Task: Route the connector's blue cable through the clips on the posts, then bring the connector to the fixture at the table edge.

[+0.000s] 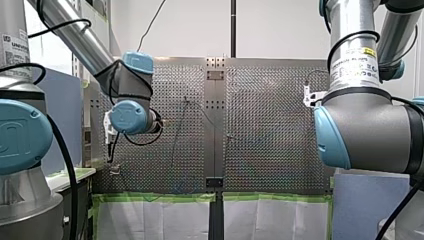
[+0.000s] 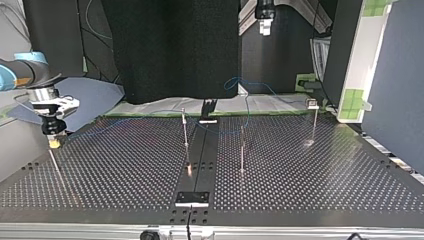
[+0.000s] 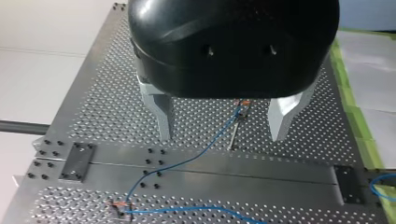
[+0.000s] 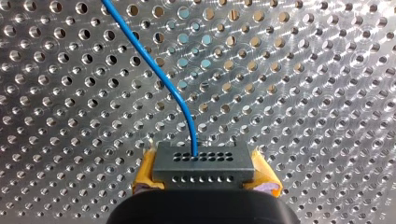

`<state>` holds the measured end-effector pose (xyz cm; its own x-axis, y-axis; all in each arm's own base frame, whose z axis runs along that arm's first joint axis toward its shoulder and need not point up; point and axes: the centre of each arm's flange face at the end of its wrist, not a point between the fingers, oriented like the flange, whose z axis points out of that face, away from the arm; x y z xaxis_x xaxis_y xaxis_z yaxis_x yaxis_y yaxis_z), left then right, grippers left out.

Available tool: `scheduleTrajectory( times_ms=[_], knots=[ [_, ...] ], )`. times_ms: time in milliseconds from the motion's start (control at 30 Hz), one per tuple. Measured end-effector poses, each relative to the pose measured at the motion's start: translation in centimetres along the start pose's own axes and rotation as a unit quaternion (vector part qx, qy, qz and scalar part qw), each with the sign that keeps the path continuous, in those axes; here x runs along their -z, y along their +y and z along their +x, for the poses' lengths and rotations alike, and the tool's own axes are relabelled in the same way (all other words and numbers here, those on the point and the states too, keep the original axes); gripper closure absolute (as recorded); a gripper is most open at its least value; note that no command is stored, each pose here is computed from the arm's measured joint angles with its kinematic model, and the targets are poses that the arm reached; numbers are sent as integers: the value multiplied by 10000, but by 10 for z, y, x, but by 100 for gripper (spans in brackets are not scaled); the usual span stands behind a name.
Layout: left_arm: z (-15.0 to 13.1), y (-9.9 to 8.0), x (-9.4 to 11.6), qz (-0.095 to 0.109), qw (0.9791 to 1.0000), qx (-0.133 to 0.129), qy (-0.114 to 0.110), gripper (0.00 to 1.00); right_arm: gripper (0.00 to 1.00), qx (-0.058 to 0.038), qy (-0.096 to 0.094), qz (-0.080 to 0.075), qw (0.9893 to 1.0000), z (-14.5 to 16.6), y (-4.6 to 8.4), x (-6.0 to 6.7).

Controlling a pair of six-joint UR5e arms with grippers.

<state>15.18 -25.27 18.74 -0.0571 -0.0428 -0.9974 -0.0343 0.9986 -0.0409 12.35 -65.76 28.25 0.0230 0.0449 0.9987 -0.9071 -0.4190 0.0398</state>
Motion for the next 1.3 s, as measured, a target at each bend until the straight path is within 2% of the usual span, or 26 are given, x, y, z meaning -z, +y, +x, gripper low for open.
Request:
scheduleTrajectory(
  times_ms=[33,67,100,133,167,200,233,433,1300],
  knots=[
    [2,0,0,-2,10000,-15,14,0,100,0,0,0,10000,0,0,0],
    [3,0,-1,-2,10000,-24,22,0,93,0,0,0,10000,0,0,0],
    [3,-1,-1,-2,10000,-21,20,0,93,0,-1,0,10000,0,0,0],
    [2,-1,-1,-2,10000,-11,12,0,64,1,1,0,10000,0,0,0],
    [1,-1,-1,1,10000,7,-3,0,48,0,1,0,10000,0,0,0],
    [0,-1,-1,3,10000,25,-20,0,48,1,1,0,10000,0,0,0],
    [-2,-1,-1,7,10000,43,-38,0,2,5,9,0,10000,1,0,0],
    [-12,-1,0,51,9997,168,-149,0,2,0,0,-1,10000,0,0,0],
    [-12,-3,-2,74,9997,178,-162,0,2,0,0,0,10000,0,0,0]
  ],
)
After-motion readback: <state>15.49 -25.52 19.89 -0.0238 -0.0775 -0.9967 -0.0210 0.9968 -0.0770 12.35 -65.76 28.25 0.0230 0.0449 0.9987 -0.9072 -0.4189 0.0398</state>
